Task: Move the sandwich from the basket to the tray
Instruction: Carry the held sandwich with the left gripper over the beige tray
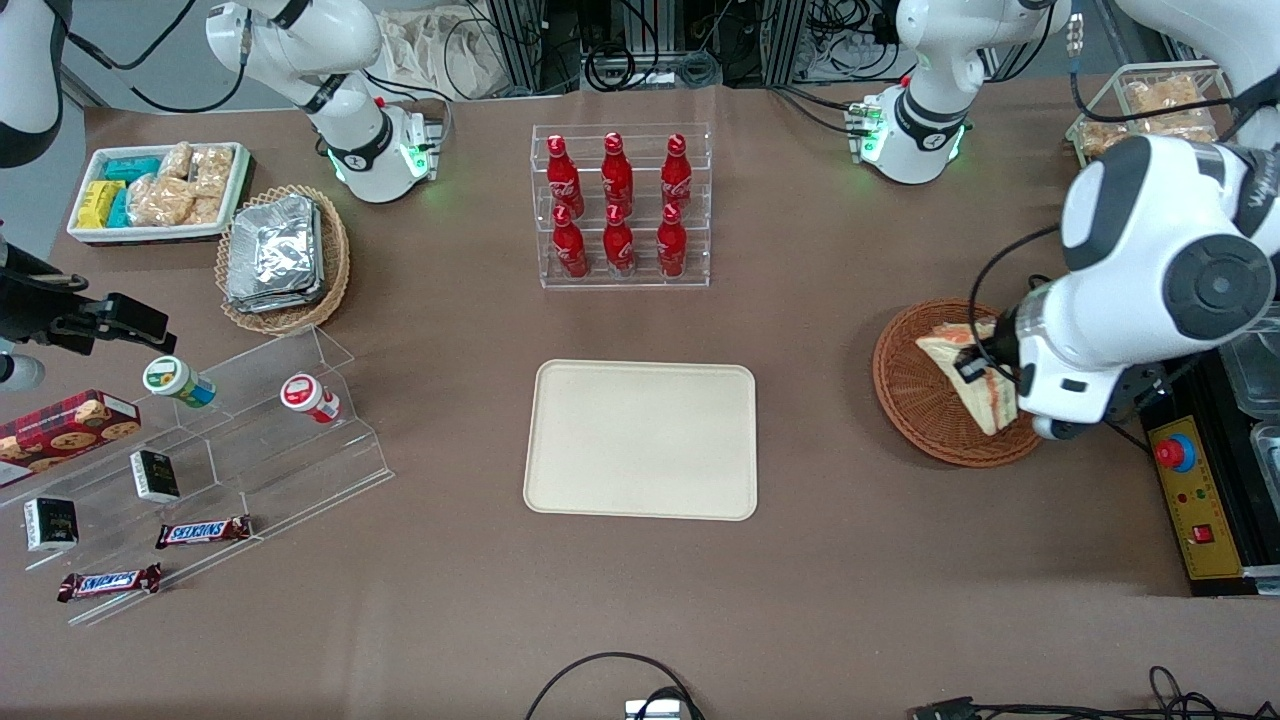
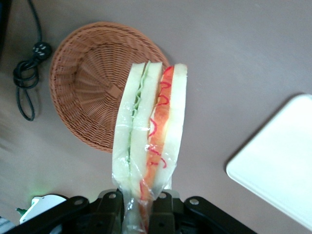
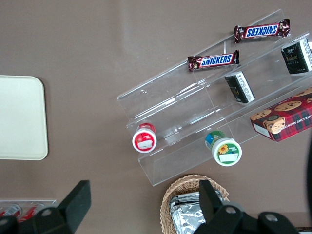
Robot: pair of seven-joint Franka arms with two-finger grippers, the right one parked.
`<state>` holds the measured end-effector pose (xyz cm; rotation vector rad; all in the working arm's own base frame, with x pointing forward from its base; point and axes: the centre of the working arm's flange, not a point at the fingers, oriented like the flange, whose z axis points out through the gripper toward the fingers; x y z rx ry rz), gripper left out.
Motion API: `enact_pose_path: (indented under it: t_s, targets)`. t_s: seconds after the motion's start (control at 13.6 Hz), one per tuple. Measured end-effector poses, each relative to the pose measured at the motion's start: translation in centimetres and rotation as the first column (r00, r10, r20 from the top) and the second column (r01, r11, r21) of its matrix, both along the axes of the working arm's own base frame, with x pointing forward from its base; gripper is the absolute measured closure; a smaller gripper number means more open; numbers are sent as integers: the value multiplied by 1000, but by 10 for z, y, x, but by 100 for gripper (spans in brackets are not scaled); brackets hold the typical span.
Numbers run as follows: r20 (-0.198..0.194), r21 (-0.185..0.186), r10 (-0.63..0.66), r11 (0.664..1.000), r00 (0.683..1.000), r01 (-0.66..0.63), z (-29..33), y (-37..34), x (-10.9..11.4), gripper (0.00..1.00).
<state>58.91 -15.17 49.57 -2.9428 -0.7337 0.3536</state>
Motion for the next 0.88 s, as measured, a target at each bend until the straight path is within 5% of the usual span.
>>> enact_pose_path:
  t_s: [0.29,0.88]
  targets:
    - [2,-1,-150,989,989,150,-2,-91,-27,80]
    - [20,-97,-288,953,957,289,-141,-200,-16,80]
